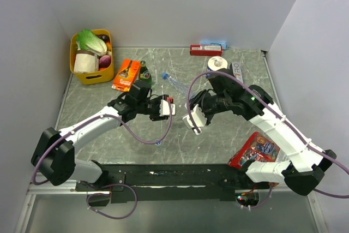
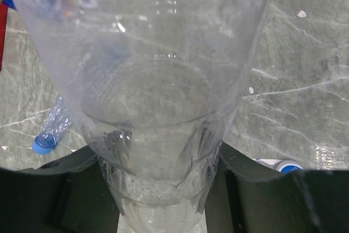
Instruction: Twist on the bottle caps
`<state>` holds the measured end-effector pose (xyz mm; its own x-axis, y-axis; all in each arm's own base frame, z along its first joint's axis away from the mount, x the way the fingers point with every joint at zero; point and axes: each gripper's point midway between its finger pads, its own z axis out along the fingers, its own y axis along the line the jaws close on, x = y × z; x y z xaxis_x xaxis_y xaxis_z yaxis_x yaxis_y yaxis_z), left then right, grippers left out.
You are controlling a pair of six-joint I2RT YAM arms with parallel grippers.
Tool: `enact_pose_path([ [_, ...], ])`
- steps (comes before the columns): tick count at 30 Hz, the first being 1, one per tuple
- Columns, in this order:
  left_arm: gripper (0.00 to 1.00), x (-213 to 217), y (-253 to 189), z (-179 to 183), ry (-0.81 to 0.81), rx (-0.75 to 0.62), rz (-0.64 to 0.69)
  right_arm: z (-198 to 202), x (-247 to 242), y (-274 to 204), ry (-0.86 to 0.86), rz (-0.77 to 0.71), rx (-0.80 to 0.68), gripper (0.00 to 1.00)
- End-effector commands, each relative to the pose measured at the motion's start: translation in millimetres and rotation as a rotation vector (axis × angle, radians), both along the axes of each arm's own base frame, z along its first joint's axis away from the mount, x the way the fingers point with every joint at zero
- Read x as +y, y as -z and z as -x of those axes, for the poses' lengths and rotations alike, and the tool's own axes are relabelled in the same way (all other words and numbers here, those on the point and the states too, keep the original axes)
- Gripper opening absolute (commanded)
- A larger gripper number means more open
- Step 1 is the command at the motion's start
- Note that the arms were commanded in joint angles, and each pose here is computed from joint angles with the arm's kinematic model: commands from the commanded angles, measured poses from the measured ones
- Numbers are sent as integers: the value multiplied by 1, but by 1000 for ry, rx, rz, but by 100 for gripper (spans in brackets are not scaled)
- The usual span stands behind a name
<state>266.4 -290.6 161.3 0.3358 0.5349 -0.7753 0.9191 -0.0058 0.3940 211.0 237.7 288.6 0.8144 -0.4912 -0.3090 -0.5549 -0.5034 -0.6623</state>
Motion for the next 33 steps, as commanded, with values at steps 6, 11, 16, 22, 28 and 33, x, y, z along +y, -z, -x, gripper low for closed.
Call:
enact_pose_path([
  [6,1,-14,-50,-34,-185,-60,195,-15,16,-18,256,-112,233,22],
  [11,1,0,-82,-73,-448,-144,336,-29,22,-23,624,-199,733,17],
  [16,1,14,-93,-95,-603,-257,336,-27,26,-8,902,-199,1230,14],
  [22,1,22,-90,-110,-683,-294,297,-24,33,-14,939,-244,1369,24],
  [28,1,19,-67,-99,-621,-240,206,-64,11,-96,799,-437,1012,75],
  [33,1,9,-44,-74,-462,-170,113,-60,-14,-106,636,-419,630,98],
])
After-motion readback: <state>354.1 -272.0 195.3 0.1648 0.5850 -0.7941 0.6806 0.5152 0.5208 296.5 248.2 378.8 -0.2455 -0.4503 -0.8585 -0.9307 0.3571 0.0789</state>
